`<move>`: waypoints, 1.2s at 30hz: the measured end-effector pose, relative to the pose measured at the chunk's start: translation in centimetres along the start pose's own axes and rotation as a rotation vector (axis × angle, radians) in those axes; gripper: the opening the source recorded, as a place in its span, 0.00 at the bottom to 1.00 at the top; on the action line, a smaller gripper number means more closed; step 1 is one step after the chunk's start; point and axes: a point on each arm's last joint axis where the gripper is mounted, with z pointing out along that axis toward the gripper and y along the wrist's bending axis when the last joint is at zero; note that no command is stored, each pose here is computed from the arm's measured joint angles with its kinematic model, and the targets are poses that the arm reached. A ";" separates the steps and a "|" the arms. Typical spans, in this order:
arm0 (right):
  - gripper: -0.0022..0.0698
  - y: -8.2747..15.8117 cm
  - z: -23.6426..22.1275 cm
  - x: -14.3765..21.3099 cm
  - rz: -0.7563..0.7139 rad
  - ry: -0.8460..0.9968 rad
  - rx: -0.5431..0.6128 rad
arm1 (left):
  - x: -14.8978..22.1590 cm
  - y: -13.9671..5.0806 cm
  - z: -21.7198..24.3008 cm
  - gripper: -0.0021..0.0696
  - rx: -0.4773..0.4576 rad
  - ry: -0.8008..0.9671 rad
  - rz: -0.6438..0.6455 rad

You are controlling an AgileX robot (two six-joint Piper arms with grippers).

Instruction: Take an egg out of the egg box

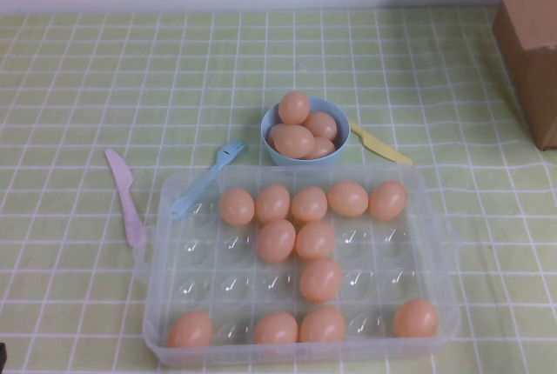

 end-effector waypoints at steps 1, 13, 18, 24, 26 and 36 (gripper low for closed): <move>0.01 0.0 0.0 0.0 -0.003 0.002 -0.002 | 0.0 0.0 0.0 0.02 0.000 0.000 0.000; 0.01 2.6 -0.4 1.0 -0.104 0.300 -0.046 | 0.0 0.0 0.0 0.02 0.000 0.000 0.000; 0.01 6.6 0.1 -2.1 -0.452 0.487 0.027 | 0.0 0.0 0.0 0.02 0.000 0.000 0.000; 0.01 9.7 2.6 -5.5 -0.692 0.698 0.105 | 0.0 0.0 0.0 0.02 0.000 0.000 0.000; 0.01 10.1 3.6 -5.8 -0.736 0.786 0.089 | 0.0 0.0 0.0 0.02 0.000 0.000 0.000; 0.01 11.7 10.0 -4.6 -0.927 1.211 -0.025 | 0.0 0.0 0.0 0.02 0.000 0.000 0.000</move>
